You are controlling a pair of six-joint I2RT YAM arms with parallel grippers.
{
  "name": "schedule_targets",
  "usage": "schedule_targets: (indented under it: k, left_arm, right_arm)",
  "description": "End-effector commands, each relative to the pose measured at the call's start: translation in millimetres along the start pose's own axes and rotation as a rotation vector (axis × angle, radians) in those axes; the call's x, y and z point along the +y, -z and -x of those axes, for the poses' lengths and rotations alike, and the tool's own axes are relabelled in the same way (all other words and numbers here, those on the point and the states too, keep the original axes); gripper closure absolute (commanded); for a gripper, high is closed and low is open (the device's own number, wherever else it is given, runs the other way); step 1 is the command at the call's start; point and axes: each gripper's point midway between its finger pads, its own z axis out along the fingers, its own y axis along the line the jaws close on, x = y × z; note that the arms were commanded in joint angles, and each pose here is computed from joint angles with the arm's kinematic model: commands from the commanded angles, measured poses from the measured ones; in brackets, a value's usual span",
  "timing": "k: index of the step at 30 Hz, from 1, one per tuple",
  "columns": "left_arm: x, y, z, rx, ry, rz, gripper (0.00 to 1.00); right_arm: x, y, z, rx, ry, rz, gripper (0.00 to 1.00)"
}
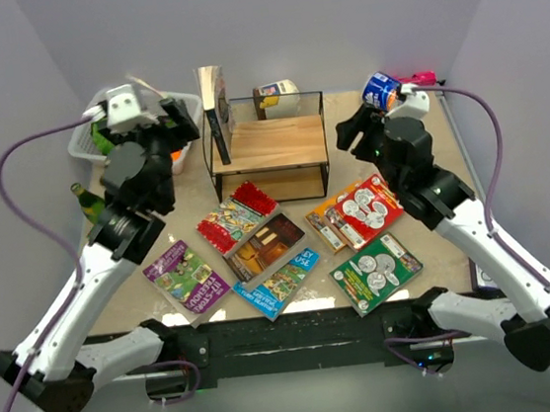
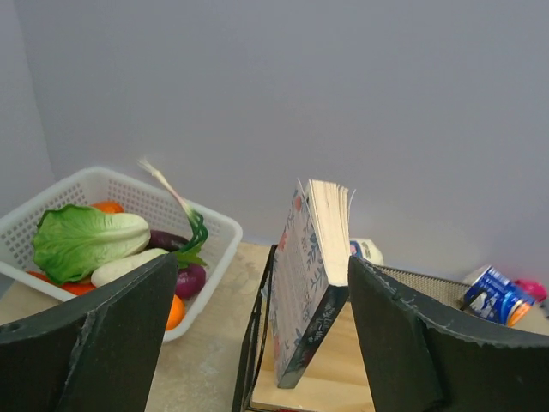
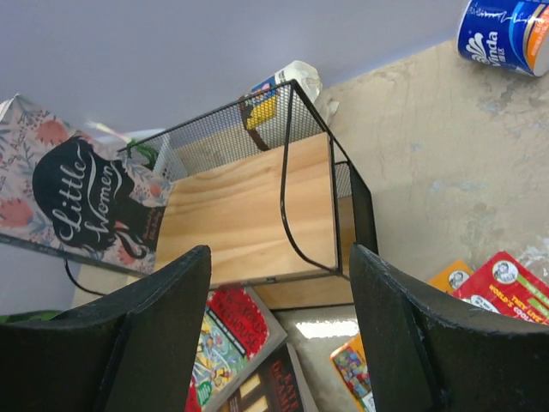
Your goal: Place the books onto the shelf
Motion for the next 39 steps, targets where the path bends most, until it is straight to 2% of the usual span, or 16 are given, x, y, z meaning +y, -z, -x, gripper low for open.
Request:
schedule_targets:
  k: [1, 4, 7, 10, 11, 12, 14, 15, 18, 20, 22, 25, 29, 31, 34, 39]
  left_arm:
    - [19, 21, 14, -0.006, 0.065, 0.024, 0.14]
    - [17, 31, 2, 0.040, 0.084, -0.019, 0.15]
    - [1, 47, -29, 0.137, 0.112, -0.150, 0.20]
    - [-34, 76, -85, 0.301, 0.165, -0.391, 0.22]
    - [-59, 95, -99, 0.367, 0.216, -0.543, 0.23]
    - [-62, 110, -135, 0.451, 0.215, -0.596, 0.23]
    - [-81, 140, -165, 0.564, 0.283, -0.727, 0.23]
    - [-77, 154, -199, 0.647, 0.282, -0.735, 0.24]
    - [-77, 181, -241, 0.738, 0.347, -0.754, 0.24]
    - [-81, 190, -248, 0.749, 0.380, -0.774, 0.24]
    - [-81, 196, -257, 0.769, 0.384, -0.767, 0.24]
    - [-83, 199, -256, 0.765, 0.392, -0.775, 0.25]
    - [-79, 201, -253, 0.752, 0.376, -0.774, 0.25]
    - [-78, 202, -251, 0.745, 0.373, -0.780, 0.25]
    - [-77, 204, -251, 0.742, 0.367, -0.789, 0.24]
    - [-77, 208, -250, 0.737, 0.383, -0.811, 0.24]
  right_arm:
    - [-9, 25, -13, 0.051, -0.023, 0.028, 0.30]
    - [-13, 34, -31, 0.108, -0.037, 0.055, 0.30]
    - [-21, 41, -61, 0.212, -0.035, 0.057, 0.30]
    - [-36, 47, -100, 0.315, -0.025, 0.061, 0.30]
    - [-46, 50, -125, 0.375, -0.015, 0.059, 0.30]
    - [-50, 51, -134, 0.394, -0.016, 0.055, 0.31]
    - [-69, 55, -159, 0.456, -0.009, 0.009, 0.31]
    - [-74, 57, -169, 0.480, -0.014, -0.008, 0.31]
    - [-101, 65, -204, 0.543, -0.118, -0.108, 0.30]
    - [-111, 66, -225, 0.553, -0.257, -0.137, 0.29]
    - [-112, 63, -224, 0.494, -0.408, -0.154, 0.29]
    - [-134, 63, -221, 0.391, -0.503, -0.233, 0.28]
    - [-155, 57, -186, 0.219, -0.495, -0.319, 0.28]
    - [-173, 51, -178, 0.192, -0.448, -0.387, 0.27]
    - [-201, 43, -174, 0.210, -0.388, -0.505, 0.26]
    - [-229, 33, -175, 0.237, -0.374, -0.589, 0.26]
